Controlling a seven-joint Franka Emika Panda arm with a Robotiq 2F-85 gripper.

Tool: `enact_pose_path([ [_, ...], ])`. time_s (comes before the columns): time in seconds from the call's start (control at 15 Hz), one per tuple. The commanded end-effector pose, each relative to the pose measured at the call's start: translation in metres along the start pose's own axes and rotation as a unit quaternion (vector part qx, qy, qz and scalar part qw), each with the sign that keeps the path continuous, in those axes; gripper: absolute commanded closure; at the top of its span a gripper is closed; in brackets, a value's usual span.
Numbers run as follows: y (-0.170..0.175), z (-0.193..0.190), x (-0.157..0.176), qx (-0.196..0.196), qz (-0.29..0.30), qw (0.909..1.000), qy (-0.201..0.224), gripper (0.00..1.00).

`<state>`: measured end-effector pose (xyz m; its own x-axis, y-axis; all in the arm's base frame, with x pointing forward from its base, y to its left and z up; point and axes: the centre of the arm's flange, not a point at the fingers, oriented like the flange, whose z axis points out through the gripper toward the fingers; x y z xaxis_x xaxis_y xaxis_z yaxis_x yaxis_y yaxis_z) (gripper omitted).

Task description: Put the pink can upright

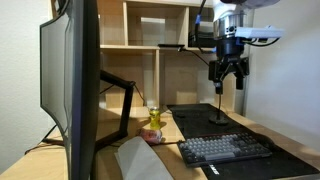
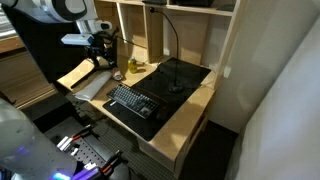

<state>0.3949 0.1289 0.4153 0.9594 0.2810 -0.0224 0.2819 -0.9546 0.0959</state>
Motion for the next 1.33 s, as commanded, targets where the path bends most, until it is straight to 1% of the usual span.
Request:
enact_pose_path([
  [0.0,-0.024,0.009,0.015,0.044,-0.088,0.9951,-0.013,0.00],
  [0.07,-0.032,0.012,0.019,0.047,-0.113,0.9921,-0.028,0.00],
  [0.13,-0.041,0.012,0.024,0.050,-0.104,0.9924,-0.043,0.00],
  [0.2,-0.032,0.012,0.007,0.036,-0.086,0.9955,-0.017,0.00],
  [0.33,-0.041,0.014,0.012,0.039,-0.094,0.9943,-0.029,0.00],
  [0.53,-0.042,0.015,0.016,0.041,-0.096,0.9940,-0.033,0.00],
  [0.6,-0.048,0.019,0.017,0.011,-0.154,0.9874,-0.036,0.00],
  [0.67,-0.056,0.020,0.022,-0.008,-0.171,0.9836,-0.058,0.00],
  [0.8,-0.073,0.017,0.032,-0.028,-0.209,0.9741,-0.083,0.00],
  [1.0,-0.113,0.016,0.059,-0.059,-0.258,0.9560,-0.125,0.00],
  [1.07,-0.123,0.016,0.068,-0.079,-0.272,0.9493,-0.138,0.00],
  [1.13,-0.106,0.016,0.032,-0.058,-0.244,0.9624,-0.105,0.00],
  [1.27,-0.114,0.019,0.038,-0.059,-0.248,0.9608,-0.110,0.00],
])
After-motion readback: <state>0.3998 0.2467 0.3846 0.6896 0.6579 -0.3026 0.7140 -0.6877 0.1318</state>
